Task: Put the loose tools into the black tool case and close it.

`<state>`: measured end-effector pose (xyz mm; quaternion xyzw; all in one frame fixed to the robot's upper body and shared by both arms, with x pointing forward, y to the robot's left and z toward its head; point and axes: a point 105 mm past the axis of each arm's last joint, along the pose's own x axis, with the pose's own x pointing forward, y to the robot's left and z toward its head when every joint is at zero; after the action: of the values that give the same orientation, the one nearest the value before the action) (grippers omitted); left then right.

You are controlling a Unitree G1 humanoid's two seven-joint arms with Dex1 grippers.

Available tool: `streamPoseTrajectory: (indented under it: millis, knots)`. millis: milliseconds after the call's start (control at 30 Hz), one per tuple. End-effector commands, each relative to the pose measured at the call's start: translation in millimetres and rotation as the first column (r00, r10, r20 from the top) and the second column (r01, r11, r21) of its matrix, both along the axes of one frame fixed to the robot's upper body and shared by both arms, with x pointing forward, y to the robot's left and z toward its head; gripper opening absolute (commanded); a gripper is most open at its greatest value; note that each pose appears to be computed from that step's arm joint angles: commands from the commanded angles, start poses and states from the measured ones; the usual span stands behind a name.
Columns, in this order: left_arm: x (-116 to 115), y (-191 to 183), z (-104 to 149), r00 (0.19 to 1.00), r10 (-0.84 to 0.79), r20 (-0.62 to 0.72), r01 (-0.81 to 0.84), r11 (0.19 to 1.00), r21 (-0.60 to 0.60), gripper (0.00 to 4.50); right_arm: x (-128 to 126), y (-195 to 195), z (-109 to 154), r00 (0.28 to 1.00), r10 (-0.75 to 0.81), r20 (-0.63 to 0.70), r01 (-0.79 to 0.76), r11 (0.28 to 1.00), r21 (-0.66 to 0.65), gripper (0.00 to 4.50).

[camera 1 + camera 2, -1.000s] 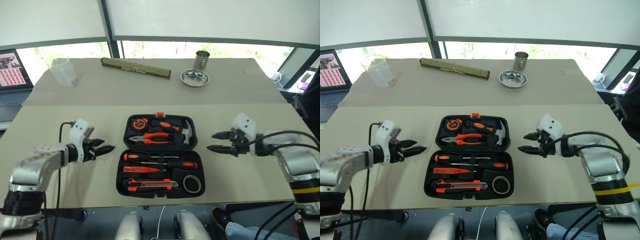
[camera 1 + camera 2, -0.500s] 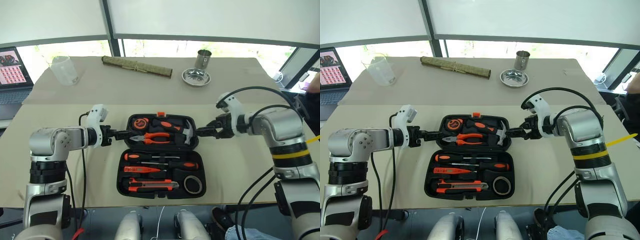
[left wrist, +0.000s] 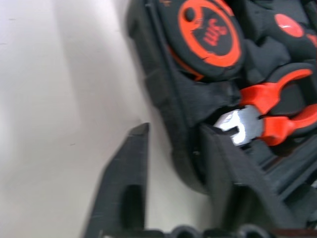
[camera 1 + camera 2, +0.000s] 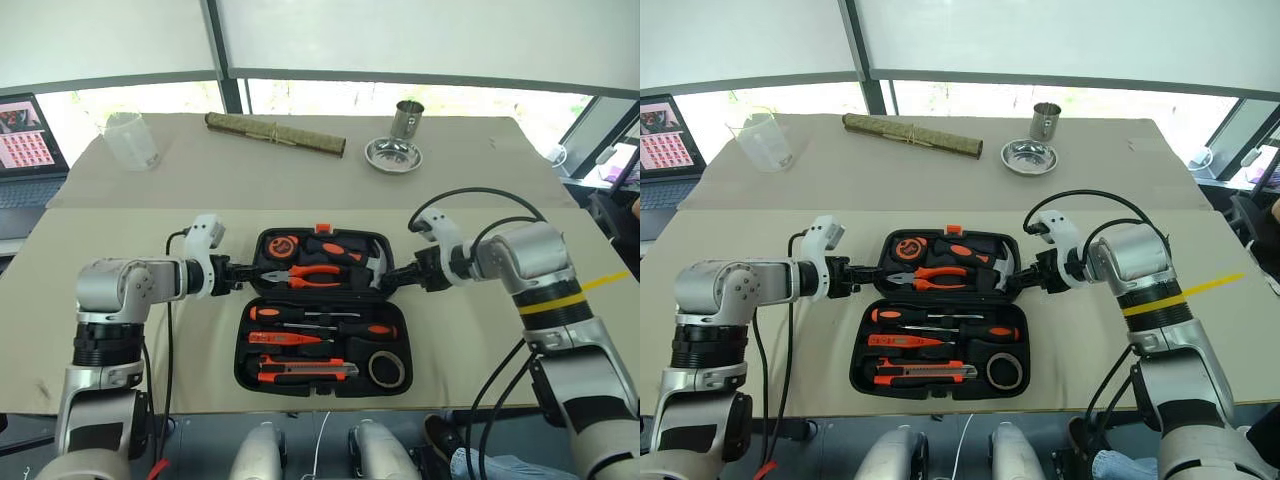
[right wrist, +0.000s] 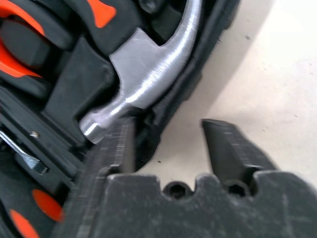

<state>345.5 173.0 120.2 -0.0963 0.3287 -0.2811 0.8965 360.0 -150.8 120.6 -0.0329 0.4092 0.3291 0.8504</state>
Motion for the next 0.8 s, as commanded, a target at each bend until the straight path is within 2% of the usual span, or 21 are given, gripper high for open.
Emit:
streamPoseTrajectory:
  millis: [33, 133, 267, 333, 433, 533, 600, 633, 733, 800]
  knots:
    - [1.4, 7.1, -3.2, 0.999, 0.036, 0.008, -0.036, 0.999, 0.026, 0.00, 2.0, -12.2, -9.3, 0.998, -0.063, -0.021, 0.062, 0.997, -0.046, 1.01]
    - [4.2, 10.7, -1.4, 0.998, 0.063, 0.026, -0.063, 0.998, 0.011, 0.00, 3.3, -11.3, -13.2, 0.995, -0.094, -0.044, 0.093, 0.995, -0.027, 0.01]
    - [11.7, 10.5, 10.7, 0.990, 0.090, 0.104, -0.084, 0.994, -0.064, 0.00, 14.2, -0.1, -0.6, 0.994, -0.093, 0.051, 0.090, 0.994, 0.055, 0.01]
    - [18.3, 10.6, 27.2, 0.970, 0.110, 0.216, -0.082, 0.987, -0.138, 0.00, 20.6, 17.0, 25.1, 0.976, -0.004, 0.219, -0.029, 0.989, 0.147, 0.01]
    - [25.0, 23.8, 46.8, 0.894, 0.136, 0.427, -0.088, 0.988, -0.130, 0.00, 24.9, 27.6, 60.3, 0.860, 0.089, 0.502, -0.179, 0.975, 0.134, 0.01]
    - [23.4, 31.1, 59.3, 0.815, 0.151, 0.560, -0.081, 0.986, -0.148, 0.00, 21.1, 27.5, 69.9, 0.745, 0.164, 0.647, -0.245, 0.969, 0.037, 0.01]
    - [16.9, 34.9, 50.7, 0.754, 0.019, 0.657, -0.064, 0.997, 0.044, 0.00, 18.5, 22.2, 66.4, 0.651, 0.227, 0.724, -0.252, 0.965, -0.076, 0.01]
    - [11.2, 35.6, 42.3, 0.721, -0.066, 0.690, -0.045, 0.989, 0.142, 0.00, 15.8, 19.2, 64.7, 0.574, 0.266, 0.774, -0.250, 0.957, -0.143, 0.01]
    - [-4.2, 38.2, 26.9, 0.619, -0.214, 0.756, -0.031, 0.955, 0.295, 0.00, 3.1, 12.7, 48.4, 0.401, 0.385, 0.831, -0.246, 0.919, -0.307, 0.01]
    - [-15.6, 40.0, 12.0, 0.575, -0.308, 0.758, -0.023, 0.920, 0.391, 0.00, -3.5, 6.7, 32.1, 0.333, 0.452, 0.827, -0.232, 0.890, -0.393, 0.01]
